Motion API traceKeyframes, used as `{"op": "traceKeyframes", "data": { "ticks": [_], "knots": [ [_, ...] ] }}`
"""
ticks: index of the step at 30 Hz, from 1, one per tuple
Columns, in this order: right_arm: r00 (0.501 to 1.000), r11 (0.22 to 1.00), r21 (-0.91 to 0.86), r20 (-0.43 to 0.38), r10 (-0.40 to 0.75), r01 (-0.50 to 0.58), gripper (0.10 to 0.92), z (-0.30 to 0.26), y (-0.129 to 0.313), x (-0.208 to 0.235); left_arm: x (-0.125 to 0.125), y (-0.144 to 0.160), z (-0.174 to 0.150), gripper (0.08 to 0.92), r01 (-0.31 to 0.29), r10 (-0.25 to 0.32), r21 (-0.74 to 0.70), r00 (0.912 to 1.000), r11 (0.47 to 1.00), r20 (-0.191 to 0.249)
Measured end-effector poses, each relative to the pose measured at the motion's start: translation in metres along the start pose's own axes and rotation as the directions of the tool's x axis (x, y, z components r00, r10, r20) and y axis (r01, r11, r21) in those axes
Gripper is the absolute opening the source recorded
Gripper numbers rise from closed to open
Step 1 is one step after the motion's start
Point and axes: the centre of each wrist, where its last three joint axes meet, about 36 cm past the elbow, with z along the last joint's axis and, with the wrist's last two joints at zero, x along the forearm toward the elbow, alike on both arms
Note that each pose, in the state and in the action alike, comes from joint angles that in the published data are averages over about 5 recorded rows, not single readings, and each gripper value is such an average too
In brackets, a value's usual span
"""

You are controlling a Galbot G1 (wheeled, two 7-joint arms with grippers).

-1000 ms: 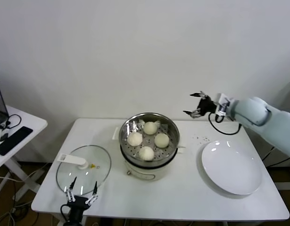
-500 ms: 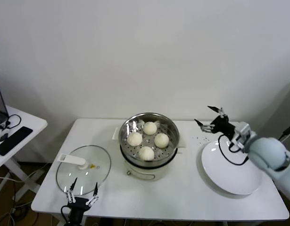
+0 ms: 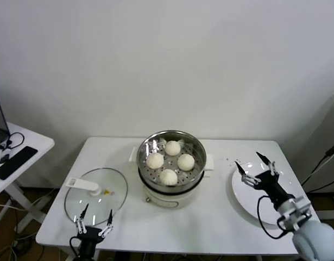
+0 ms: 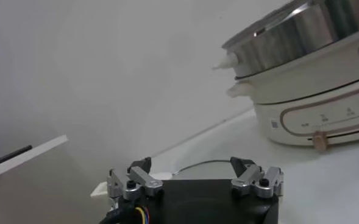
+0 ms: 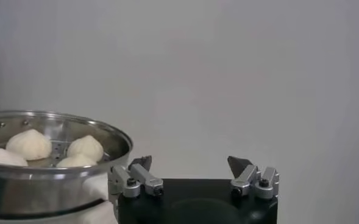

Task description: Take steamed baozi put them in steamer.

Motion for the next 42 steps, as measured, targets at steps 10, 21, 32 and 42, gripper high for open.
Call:
{"op": "traceKeyframes", "data": {
  "ticks": [10,21,32,42],
  "knots": [
    [0.993,0.990,-0.073,0.005,0.121,-0.120,0.823,0.028,0.026,0.048,0.001,-0.001,-0.002,0.823,-0.002,0.002,0.000,1.0000,1.000,0.006],
    [0.988,0.977,-0.146,-0.020,0.156,-0.157,0.823,0.054,0.064,0.083,-0.001,0.000,-0.006,0.823,0.010,-0.010,0.012,0.9999,1.000,0.012],
    [0.989,0.969,-0.195,-0.045,0.143,-0.149,0.823,0.075,0.096,0.107,-0.002,0.001,-0.010,0.823,0.016,-0.017,0.034,0.9998,0.999,0.010],
    [0.991,0.964,-0.226,-0.044,0.130,-0.136,0.823,0.084,0.115,0.123,0.000,0.000,-0.012,0.823,0.012,-0.013,0.039,0.9998,0.999,0.012]
  ]
}}
